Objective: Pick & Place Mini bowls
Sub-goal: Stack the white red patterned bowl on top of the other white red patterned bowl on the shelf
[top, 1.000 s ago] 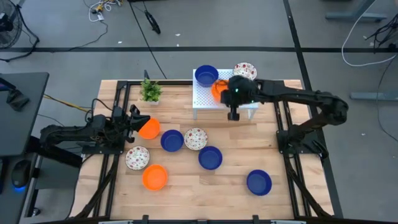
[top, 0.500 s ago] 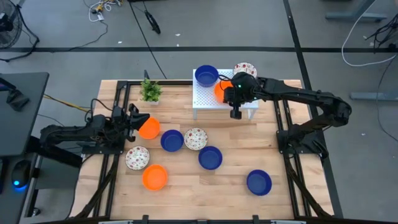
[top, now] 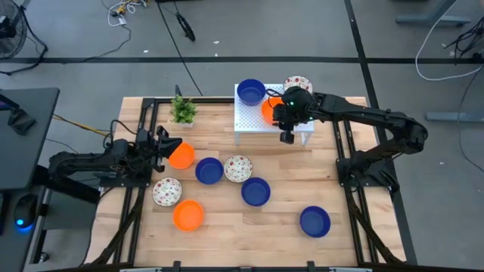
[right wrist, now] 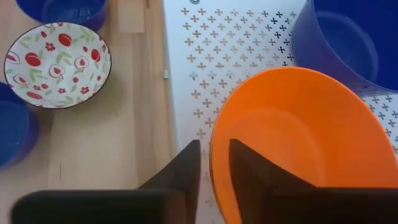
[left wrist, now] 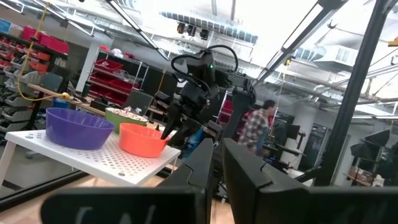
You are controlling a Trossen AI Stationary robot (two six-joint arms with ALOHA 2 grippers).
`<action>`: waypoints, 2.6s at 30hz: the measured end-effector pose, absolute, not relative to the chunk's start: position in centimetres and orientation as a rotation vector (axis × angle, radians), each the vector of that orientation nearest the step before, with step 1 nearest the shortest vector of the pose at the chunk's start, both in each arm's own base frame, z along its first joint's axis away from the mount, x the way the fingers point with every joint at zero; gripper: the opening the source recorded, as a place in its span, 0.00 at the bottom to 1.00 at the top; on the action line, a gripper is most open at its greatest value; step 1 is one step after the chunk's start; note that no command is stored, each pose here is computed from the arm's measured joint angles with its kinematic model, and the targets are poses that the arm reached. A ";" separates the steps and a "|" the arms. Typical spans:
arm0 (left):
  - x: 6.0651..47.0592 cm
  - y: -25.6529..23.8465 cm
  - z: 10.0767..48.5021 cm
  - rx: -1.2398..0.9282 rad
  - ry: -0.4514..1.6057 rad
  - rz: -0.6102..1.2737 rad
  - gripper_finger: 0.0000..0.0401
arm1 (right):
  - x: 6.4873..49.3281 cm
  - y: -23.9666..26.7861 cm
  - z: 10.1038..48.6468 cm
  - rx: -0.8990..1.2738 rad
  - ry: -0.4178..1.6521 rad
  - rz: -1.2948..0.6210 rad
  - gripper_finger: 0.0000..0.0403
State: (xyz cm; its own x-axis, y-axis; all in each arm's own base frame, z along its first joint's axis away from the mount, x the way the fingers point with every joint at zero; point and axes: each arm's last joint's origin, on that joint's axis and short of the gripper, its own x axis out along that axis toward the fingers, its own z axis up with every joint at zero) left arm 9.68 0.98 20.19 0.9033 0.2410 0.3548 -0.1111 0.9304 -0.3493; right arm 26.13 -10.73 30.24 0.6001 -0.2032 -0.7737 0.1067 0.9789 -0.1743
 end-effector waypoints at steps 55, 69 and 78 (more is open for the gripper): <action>18.4 -12.6 26.1 -0.198 1.514 0.198 0.28 | 19.2 12.8 21.6 -0.021 0.439 0.322 0.15; 15.0 -16.0 19.8 0.045 1.567 0.205 0.51 | 19.2 12.8 21.6 -0.034 0.433 0.326 0.15; 15.0 -16.0 17.6 0.061 1.481 0.154 0.38 | 19.2 12.8 21.7 -0.043 0.427 0.328 0.15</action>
State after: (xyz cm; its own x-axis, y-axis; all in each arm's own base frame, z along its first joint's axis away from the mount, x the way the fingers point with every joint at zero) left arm 14.96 -15.97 17.59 0.0825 0.1406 -0.9866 -0.0657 0.9886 0.1354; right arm 19.20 12.80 21.67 0.8586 0.3036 -0.4132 -0.3214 0.9466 0.0277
